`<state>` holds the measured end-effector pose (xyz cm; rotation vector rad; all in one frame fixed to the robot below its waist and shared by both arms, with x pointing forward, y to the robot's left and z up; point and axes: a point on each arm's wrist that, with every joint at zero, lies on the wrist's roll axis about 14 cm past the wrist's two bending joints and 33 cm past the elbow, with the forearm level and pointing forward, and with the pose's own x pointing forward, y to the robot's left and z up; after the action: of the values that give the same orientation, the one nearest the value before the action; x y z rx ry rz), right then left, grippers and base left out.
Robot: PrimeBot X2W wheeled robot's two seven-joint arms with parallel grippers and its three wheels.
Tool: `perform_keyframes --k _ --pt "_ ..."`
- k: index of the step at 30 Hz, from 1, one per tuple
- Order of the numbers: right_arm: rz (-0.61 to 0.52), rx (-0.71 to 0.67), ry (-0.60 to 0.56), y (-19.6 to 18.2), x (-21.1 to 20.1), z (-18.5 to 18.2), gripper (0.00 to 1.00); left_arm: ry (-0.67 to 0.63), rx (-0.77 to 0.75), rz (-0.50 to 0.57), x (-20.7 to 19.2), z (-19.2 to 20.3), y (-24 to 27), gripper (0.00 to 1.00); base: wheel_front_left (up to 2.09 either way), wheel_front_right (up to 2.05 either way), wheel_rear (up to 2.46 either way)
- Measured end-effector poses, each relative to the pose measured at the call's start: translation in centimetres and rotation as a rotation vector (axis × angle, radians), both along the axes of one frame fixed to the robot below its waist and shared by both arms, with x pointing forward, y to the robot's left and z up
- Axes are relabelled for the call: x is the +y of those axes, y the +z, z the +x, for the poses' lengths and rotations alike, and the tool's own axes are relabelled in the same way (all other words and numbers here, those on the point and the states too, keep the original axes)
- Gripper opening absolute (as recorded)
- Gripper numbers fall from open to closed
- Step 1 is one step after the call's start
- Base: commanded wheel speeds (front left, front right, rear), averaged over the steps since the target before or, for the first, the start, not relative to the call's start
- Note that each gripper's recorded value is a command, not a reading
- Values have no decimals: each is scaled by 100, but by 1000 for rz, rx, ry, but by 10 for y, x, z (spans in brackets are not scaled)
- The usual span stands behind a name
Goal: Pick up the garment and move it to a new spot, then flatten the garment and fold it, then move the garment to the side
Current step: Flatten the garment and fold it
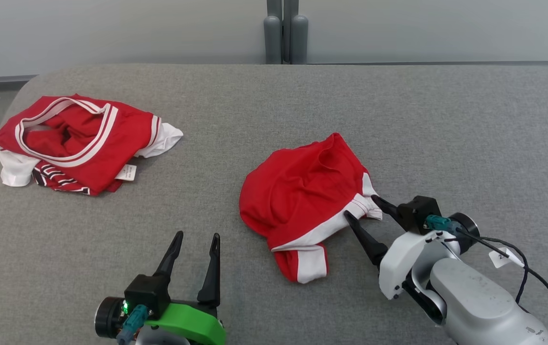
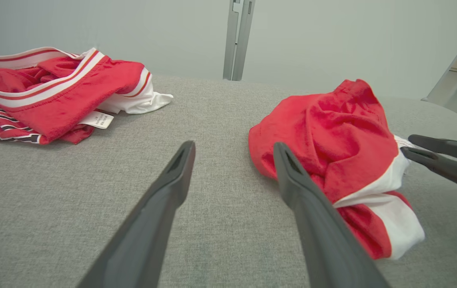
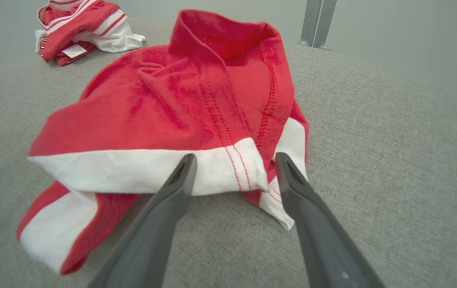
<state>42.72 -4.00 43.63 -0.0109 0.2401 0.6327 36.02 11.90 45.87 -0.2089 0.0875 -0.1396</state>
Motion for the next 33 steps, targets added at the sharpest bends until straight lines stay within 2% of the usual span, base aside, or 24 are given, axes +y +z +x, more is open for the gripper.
perform_keyframes --k 1,2,3,4,7,8,9,10,17,20,24,26,29,33 --pt "-1 5 6 -2 2 -1 100 3 1 1 1 0 0 100 0 0 0" --pt "1 10 8 -2 2 0 87 6 2 2 2 0 -1 100 0 0 0" --pt "4 15 8 -3 3 0 67 8 3 3 3 0 -1 100 0 0 0" --pt "5 20 9 -4 3 0 42 10 3 3 3 0 -1 100 0 0 0" --pt "-1 35 12 -9 3 -2 22 13 3 3 4 0 -1 100 0 0 0" --pt "-2 41 15 -10 3 -2 9 14 3 4 5 0 -1 100 0 0 0" --pt "-2 44 18 -11 4 -3 3 15 3 4 5 0 -1 100 0 0 0" --pt "5 49 16 -11 4 -4 0 17 1 4 5 1 -1 100 0 0 0" --pt "37 47 19 -4 5 -2 0 26 -2 5 8 3 1 100 0 0 0" --pt "127 3 25 24 14 3 0 33 -6 1 9 3 2 100 0 0 0" --pt "273 -102 22 84 10 16 0 35 -7 -10 9 0 3 100 0 0 0" --pt "313 -156 -9 111 -10 24 0 33 -11 -20 7 -1 5 100 0 0 0" --pt "306 -224 -77 135 -52 33 0 33 -12 -27 5 -2 6 100 0 0 0" --pt "274 -227 -182 133 -102 34 0 23 -12 -35 1 -2 6 100 0 0 0"
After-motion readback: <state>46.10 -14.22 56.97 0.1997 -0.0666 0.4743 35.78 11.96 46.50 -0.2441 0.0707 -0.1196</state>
